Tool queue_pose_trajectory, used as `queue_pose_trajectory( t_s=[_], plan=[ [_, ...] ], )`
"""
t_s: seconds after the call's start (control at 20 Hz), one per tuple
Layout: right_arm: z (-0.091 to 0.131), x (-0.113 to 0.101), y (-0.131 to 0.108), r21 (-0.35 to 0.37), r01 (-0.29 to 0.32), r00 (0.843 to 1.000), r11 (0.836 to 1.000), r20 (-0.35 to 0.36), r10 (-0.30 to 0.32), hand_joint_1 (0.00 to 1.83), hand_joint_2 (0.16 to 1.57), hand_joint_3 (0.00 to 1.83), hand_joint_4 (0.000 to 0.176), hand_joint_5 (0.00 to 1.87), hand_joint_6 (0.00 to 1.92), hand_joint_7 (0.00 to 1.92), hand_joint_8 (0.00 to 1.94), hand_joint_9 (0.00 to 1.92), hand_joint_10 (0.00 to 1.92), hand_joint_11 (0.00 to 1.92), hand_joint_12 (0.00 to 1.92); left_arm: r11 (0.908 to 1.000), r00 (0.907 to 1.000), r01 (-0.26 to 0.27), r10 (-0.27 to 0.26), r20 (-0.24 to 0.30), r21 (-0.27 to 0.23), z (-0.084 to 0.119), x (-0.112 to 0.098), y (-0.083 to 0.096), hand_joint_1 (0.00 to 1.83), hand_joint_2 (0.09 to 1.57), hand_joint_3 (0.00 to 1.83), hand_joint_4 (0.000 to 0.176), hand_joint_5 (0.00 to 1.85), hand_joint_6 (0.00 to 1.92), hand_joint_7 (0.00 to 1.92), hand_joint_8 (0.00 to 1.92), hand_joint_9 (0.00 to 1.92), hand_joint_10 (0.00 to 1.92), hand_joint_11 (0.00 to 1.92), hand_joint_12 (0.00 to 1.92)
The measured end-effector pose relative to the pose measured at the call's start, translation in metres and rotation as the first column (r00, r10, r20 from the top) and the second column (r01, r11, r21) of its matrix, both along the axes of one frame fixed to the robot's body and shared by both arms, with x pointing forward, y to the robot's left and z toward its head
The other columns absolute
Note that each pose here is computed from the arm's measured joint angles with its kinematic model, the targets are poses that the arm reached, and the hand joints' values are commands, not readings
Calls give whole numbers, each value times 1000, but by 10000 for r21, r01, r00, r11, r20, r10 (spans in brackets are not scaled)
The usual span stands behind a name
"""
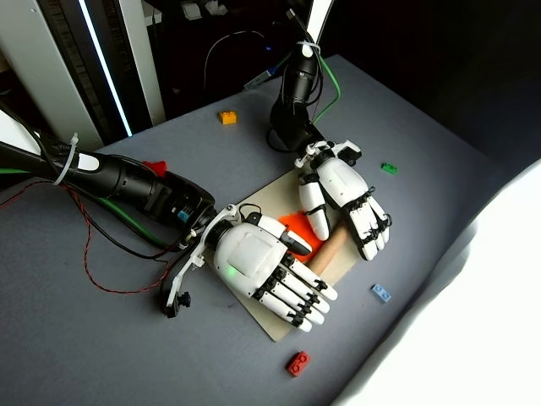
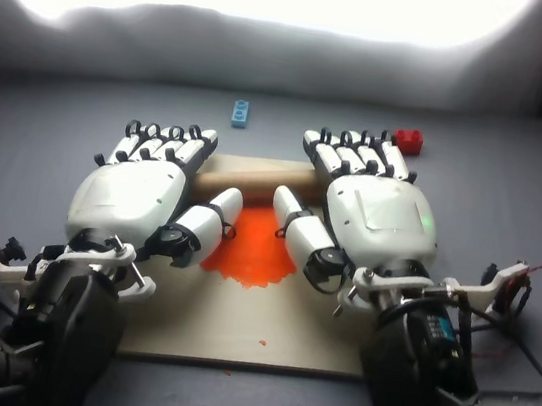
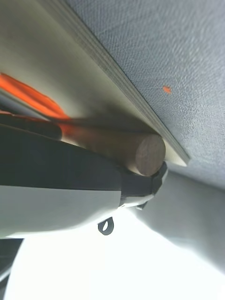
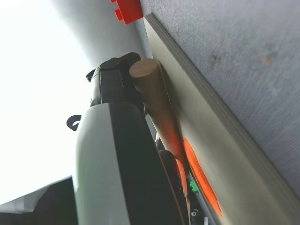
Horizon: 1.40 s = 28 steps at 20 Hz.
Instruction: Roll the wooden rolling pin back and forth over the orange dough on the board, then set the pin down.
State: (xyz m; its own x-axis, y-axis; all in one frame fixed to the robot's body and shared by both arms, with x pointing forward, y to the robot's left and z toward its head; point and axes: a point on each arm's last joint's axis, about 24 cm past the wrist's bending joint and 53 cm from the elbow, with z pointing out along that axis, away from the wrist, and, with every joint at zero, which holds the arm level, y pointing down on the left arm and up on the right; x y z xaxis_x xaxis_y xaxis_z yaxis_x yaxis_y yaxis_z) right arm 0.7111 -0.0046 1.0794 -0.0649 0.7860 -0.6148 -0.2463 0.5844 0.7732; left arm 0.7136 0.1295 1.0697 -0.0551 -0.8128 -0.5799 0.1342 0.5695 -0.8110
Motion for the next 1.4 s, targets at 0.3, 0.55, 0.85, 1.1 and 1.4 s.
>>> queue_pose_trajectory(
  t_s=[0.3, 0.55, 0.85, 1.1, 1.4],
  plan=[
    [0, -9, 2, -31, -29, 10000, 10000, 56, 29, 0, 1454, 0, 0, 333, 48, 387, 10, 300, 32, 0, 688, 10000, 10000, 45, -45, 39, -77, -2, -13, 1, 0, 1480, 0, 0, 170, 7, 243, 3, 212, 2, 0, 246],
    [-3, -9, -1, -123, 157, 9999, 9998, -61, -158, 0, 1456, 0, 0, 326, 37, 331, 6, 275, 17, 0, 674, 9999, 9998, 162, -162, 92, -46, -2, -21, -2, 0, 1494, 4, 0, 200, 7, 270, 2, 198, 3, 0, 299],
    [-7, -11, -5, -100, 233, 9995, 9997, -192, -235, 0, 1465, 1, 0, 300, 16, 315, 3, 249, 2, 0, 597, 9997, 9997, 216, -217, 98, 134, -3, -28, -2, 0, 1495, 1, 0, 239, 4, 281, 1, 231, 6, 0, 451],
    [-6, -16, -5, -60, 178, 9994, 9998, -310, -179, 0, 1449, 0, 0, 320, 20, 333, 7, 267, 9, 0, 554, 9995, 9995, 268, -270, 140, 167, -3, -35, -3, 0, 1483, 0, 0, 214, 1, 241, 1, 193, 4, 0, 274],
    [-8, -27, -7, -232, 137, 9991, 9996, -396, -146, 0, 1448, 0, 0, 332, 20, 335, 2, 273, 8, 0, 566, 9996, 9995, 249, -252, 209, 130, -4, -44, -2, 0, 1486, 0, 0, 222, 4, 247, 0, 184, 6, 0, 307]
  ],
)
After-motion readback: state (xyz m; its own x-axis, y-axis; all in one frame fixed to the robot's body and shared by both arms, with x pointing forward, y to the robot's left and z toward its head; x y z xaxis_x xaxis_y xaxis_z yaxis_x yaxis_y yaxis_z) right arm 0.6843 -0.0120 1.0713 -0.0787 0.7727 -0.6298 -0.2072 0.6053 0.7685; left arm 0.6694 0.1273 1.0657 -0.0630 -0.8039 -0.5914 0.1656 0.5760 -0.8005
